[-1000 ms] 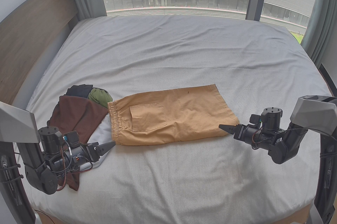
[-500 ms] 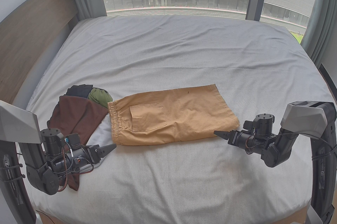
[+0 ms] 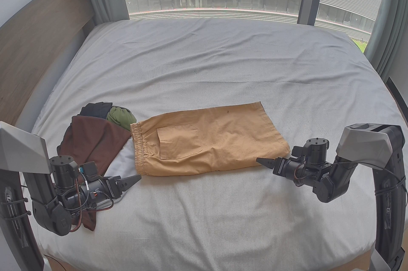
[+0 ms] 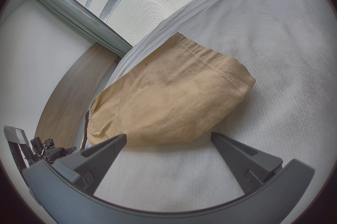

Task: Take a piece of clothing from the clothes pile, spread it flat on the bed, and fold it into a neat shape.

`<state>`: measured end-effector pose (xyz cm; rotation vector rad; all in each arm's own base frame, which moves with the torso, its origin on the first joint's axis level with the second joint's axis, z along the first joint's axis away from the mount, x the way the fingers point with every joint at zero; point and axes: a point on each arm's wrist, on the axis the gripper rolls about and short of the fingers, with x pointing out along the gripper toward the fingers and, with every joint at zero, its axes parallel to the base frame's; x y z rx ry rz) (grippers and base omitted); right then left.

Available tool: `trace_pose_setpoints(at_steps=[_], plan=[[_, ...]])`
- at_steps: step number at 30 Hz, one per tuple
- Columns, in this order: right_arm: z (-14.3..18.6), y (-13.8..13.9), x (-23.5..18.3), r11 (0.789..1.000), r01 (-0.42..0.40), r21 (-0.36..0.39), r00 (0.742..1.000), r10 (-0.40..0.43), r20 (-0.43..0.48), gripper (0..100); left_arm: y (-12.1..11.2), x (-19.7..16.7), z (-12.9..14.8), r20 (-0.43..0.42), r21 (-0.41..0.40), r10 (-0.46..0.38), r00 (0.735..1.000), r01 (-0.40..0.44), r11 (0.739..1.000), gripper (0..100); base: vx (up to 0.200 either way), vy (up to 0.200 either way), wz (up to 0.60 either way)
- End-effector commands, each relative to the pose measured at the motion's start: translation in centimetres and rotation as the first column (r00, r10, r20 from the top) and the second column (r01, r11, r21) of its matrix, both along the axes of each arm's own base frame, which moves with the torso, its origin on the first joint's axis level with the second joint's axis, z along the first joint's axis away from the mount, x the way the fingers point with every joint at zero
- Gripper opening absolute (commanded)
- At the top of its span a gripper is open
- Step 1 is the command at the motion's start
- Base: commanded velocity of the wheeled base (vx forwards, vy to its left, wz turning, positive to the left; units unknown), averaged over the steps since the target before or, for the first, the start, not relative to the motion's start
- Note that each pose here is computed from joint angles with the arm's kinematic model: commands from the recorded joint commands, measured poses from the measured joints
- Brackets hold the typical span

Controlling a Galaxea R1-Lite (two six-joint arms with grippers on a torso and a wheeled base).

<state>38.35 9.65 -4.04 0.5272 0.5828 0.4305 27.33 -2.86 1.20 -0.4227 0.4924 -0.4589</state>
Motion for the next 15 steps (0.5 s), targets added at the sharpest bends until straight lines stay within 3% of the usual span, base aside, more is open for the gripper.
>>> trace_pose_setpoints(at_steps=[1,15], plan=[[-0.3,0.1,0.2,1.0,0.001,-0.002,1.0,-0.001,-0.001,100,0.1,0.0,-0.1,-0.003,-0.003,-0.002,1.0,0.002,1.0,100,0.0,0.0,0.0],[-2.4,2.8,2.2,1.0,-0.001,0.009,1.0,0.001,0.018,100,0.0,0.1,-0.1,0.0,-0.003,-0.005,1.0,0.005,1.0,100,0.0,0.0,0.0]])
